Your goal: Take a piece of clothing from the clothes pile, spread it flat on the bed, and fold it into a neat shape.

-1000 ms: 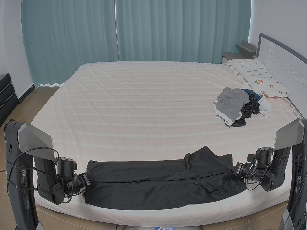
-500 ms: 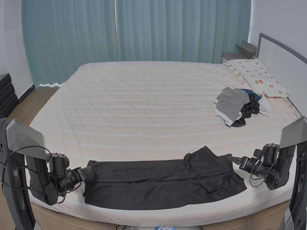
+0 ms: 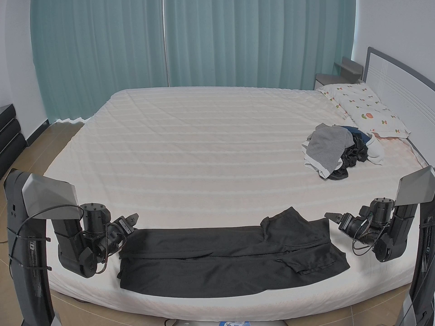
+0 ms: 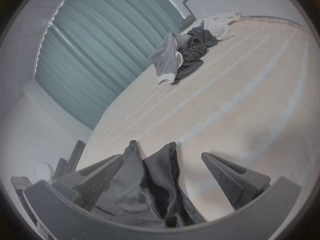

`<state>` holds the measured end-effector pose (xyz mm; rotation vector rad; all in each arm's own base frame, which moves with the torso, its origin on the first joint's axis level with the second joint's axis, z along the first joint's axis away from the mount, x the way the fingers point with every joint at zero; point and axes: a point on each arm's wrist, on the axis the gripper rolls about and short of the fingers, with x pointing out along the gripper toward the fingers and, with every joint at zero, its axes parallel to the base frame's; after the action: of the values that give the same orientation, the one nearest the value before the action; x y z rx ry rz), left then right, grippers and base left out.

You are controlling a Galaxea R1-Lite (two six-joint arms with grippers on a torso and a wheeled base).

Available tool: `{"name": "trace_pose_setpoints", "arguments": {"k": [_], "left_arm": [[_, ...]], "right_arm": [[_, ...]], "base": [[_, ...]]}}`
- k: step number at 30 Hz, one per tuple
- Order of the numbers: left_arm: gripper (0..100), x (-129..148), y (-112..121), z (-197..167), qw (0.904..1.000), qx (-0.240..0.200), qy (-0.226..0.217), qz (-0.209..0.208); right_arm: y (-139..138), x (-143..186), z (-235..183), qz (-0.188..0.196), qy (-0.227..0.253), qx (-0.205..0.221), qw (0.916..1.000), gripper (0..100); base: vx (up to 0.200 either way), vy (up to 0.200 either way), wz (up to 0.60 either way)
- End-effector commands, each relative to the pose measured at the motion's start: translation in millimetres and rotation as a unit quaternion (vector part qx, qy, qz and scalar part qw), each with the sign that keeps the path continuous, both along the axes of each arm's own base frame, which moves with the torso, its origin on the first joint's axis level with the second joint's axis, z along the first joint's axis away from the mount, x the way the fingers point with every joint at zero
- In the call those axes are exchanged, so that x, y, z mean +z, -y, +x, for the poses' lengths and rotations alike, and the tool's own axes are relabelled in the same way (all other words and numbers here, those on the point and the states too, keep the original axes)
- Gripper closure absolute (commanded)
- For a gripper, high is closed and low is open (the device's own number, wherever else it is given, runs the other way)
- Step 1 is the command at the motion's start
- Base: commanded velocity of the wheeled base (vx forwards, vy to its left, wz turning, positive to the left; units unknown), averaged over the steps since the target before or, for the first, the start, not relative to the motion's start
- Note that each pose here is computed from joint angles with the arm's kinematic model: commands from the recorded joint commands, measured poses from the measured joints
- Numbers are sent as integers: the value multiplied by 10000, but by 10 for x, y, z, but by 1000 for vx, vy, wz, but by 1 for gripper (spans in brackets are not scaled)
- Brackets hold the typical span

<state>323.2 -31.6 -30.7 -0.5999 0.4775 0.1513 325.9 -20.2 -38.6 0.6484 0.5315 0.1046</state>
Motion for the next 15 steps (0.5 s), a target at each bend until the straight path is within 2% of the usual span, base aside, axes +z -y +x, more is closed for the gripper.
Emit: {"name": "trace_pose_setpoints", "arguments": {"k": [1, 8, 9, 15], "left_arm": [[0, -261, 37, 116, 9999, 33, -150, -17], [0, -281, 23, 117, 9998, 43, -174, -40], [100, -282, 29, 116, 9998, 29, -182, -42], [100, -314, 39, 114, 9998, 14, -212, -39]], "right_arm": [[5, -59, 60, 160, -73, -80, 9998, 0], [-32, -71, 64, 210, -93, -26, 9997, 0], [-37, -75, 67, 210, -93, -18, 9997, 0], [-50, -83, 69, 252, -102, 62, 9996, 0]], "base": [[0, 0, 0], [0, 0, 0], [0, 0, 0], [0, 0, 0]]}}
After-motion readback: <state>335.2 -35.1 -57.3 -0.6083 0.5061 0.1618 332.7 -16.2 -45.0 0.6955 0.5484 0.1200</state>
